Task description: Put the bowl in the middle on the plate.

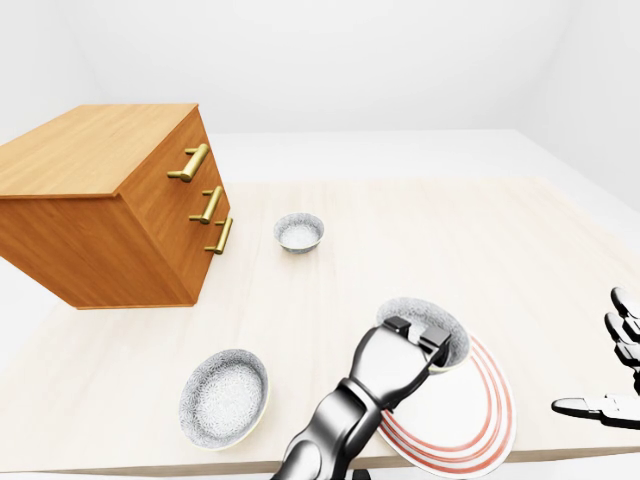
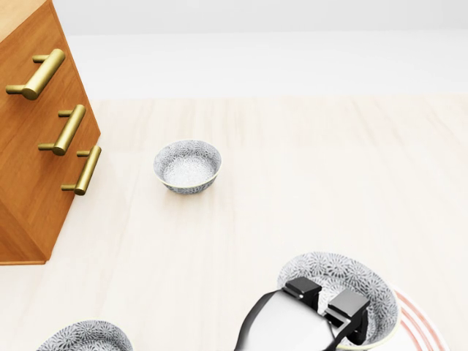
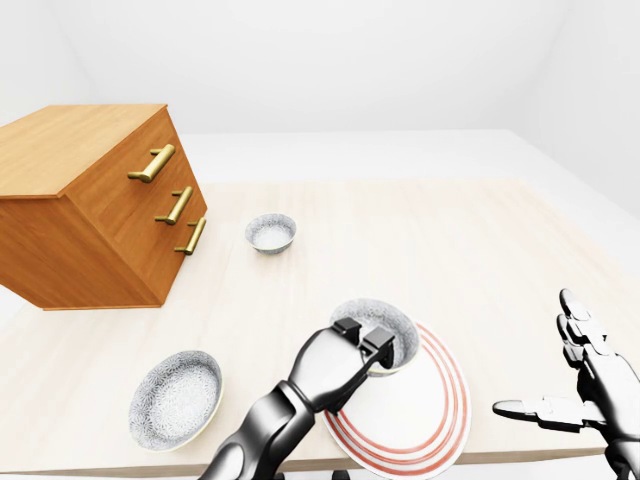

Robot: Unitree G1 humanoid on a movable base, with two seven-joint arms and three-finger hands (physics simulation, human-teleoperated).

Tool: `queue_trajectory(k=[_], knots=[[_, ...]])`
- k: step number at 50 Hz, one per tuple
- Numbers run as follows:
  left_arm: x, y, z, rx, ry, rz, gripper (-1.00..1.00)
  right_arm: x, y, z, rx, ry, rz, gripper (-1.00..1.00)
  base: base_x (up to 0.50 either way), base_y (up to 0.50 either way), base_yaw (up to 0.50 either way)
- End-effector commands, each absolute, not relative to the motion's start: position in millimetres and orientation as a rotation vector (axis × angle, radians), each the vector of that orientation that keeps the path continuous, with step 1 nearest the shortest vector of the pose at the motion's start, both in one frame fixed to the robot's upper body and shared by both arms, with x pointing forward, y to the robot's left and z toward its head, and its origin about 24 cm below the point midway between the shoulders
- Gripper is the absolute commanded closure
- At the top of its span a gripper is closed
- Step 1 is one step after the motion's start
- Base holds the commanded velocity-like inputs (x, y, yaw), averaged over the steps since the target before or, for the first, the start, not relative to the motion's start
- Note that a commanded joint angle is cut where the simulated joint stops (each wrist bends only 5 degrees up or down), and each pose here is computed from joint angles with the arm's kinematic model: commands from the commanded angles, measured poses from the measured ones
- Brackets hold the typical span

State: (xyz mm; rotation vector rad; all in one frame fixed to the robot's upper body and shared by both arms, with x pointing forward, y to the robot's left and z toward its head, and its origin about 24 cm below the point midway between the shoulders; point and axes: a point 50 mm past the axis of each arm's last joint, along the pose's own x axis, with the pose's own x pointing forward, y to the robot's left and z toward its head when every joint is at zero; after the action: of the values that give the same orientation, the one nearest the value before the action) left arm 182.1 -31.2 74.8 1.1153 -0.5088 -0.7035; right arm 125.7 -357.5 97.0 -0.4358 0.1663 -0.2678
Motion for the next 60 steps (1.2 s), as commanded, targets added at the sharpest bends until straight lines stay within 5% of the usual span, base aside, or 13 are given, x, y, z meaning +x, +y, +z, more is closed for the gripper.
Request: queue_trajectory(k=[1, 38, 60], knots=[[179.9, -35.4, 78.3, 1.035, -0.513, -0.725, 1.00, 125.8, -357.5, 97.4, -0.437, 0.165, -0.268, -1.00, 0.00, 0.00, 0.00], [166.2, -54.3, 72.6, 1.024, -0.548, -0.775, 1.00, 125.8, -357.4, 97.7, -0.438, 0.163, -0.268, -1.00, 0.00, 0.00, 0.00], [183.6, -46.9, 59.5, 1.094, -0.502, -0.724, 1.00, 126.2, -357.6, 97.6, -0.437, 0.164, -0.267, -1.00, 0.00, 0.00, 0.00]])
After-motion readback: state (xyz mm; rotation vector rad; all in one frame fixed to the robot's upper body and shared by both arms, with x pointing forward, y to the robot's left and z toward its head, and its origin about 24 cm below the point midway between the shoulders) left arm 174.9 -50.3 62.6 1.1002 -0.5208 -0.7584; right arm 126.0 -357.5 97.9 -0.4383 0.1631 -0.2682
